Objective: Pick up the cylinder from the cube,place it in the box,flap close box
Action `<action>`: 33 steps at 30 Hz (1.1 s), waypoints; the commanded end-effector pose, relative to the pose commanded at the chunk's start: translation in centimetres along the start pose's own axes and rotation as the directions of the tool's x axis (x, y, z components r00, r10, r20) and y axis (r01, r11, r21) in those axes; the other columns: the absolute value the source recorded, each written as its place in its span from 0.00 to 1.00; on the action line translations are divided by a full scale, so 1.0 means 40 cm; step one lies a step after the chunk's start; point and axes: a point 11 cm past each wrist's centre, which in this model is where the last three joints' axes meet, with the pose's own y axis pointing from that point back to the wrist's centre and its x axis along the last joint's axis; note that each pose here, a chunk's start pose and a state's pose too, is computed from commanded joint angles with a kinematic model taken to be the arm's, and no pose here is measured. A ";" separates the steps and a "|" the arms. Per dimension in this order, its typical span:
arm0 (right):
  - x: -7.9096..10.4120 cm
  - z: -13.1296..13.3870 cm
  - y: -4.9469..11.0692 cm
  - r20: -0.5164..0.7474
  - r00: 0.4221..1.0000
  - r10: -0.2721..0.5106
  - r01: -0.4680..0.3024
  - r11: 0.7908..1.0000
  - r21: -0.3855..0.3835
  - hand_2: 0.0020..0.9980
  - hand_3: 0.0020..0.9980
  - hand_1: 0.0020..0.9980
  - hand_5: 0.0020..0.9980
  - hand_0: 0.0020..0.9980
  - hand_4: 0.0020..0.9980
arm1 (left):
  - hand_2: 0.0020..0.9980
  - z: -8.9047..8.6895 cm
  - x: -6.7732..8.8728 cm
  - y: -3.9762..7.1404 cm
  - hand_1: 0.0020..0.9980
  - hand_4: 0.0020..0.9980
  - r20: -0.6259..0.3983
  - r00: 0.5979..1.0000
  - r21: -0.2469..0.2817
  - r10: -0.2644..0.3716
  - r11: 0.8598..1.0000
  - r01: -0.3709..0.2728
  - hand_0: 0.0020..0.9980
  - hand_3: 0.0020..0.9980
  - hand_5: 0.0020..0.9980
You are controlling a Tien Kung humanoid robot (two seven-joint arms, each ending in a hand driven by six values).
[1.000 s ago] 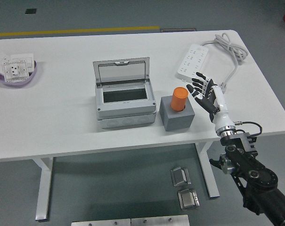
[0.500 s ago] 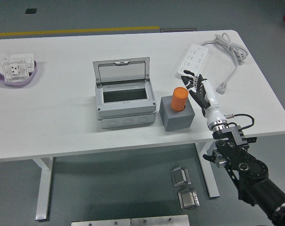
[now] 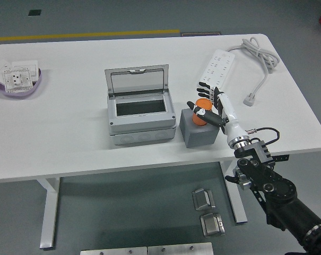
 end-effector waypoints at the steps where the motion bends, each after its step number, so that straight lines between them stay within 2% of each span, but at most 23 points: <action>1: -0.001 0.000 0.000 0.000 1.000 -0.002 0.002 1.000 0.000 0.80 0.85 0.80 0.30 0.79 0.89 | 0.72 0.001 0.000 0.000 0.69 0.82 0.000 1.000 -0.001 0.000 1.000 0.000 0.74 0.89 0.50; 8: -0.006 0.006 0.005 0.001 1.000 -0.008 0.008 1.000 -0.008 0.80 0.86 0.80 0.29 0.78 0.89 | 0.72 0.002 -0.002 0.000 0.69 0.82 0.003 1.000 -0.002 -0.002 1.000 0.002 0.74 0.89 0.51; 9: -0.008 0.007 0.006 0.002 1.000 -0.009 0.009 1.000 -0.010 0.80 0.86 0.80 0.29 0.75 0.89 | 0.72 0.002 -0.003 0.000 0.68 0.82 0.003 1.000 -0.002 -0.002 1.000 0.002 0.74 0.89 0.50; 14: -0.016 0.012 0.012 0.009 1.000 -0.012 0.012 1.000 -0.015 0.80 0.86 0.80 0.29 0.75 0.89 | 0.72 0.003 -0.003 0.000 0.68 0.82 0.004 1.000 -0.003 -0.003 1.000 0.003 0.74 0.89 0.50; 15: -0.017 0.013 0.013 0.011 1.000 -0.013 0.013 1.000 -0.016 0.80 0.86 0.80 0.26 0.72 0.88 | 0.72 0.003 -0.003 0.000 0.68 0.82 0.005 1.000 -0.003 -0.003 1.000 0.003 0.74 0.89 0.50; 20: -0.022 0.016 0.016 0.014 1.000 -0.013 0.013 1.000 -0.018 0.80 0.86 0.80 0.26 0.72 0.88 | 0.72 0.006 -0.003 0.001 0.68 0.82 0.008 1.000 -0.005 -0.003 1.000 0.003 0.74 0.89 0.50; 21: -0.022 0.016 0.016 0.014 1.000 -0.012 0.012 1.000 -0.018 0.77 0.84 0.78 0.17 0.70 0.81 | 0.72 0.006 -0.003 0.001 0.68 0.82 0.008 1.000 -0.006 -0.002 1.000 0.003 0.73 0.89 0.50; 26: -0.023 0.017 0.018 0.018 1.000 -0.006 0.006 1.000 -0.020 0.77 0.84 0.78 0.17 0.70 0.81 | 0.72 0.007 -0.003 0.001 0.68 0.82 0.010 1.000 -0.007 -0.003 1.000 0.003 0.73 0.89 0.50; 27: -0.023 0.018 0.019 0.020 1.000 -0.004 0.005 1.000 -0.021 0.73 0.79 0.75 0.04 0.67 0.65 | 0.72 0.006 -0.003 0.001 0.68 0.82 0.010 1.000 -0.006 -0.003 1.000 0.003 0.73 0.89 0.50; 32: -0.027 0.022 0.022 0.031 1.000 0.000 0.001 1.000 -0.027 0.73 0.79 0.75 0.04 0.67 0.65 | 0.72 0.005 -0.004 0.001 0.68 0.82 0.013 1.000 -0.006 -0.003 1.000 0.003 0.73 0.89 0.50; 33: -0.028 0.023 0.023 0.034 0.999 0.001 0.000 1.000 -0.029 0.66 0.70 0.70 0.00 0.68 0.19 | 0.72 0.005 -0.003 0.001 0.68 0.82 0.013 1.000 -0.006 -0.003 1.000 0.003 0.73 0.89 0.50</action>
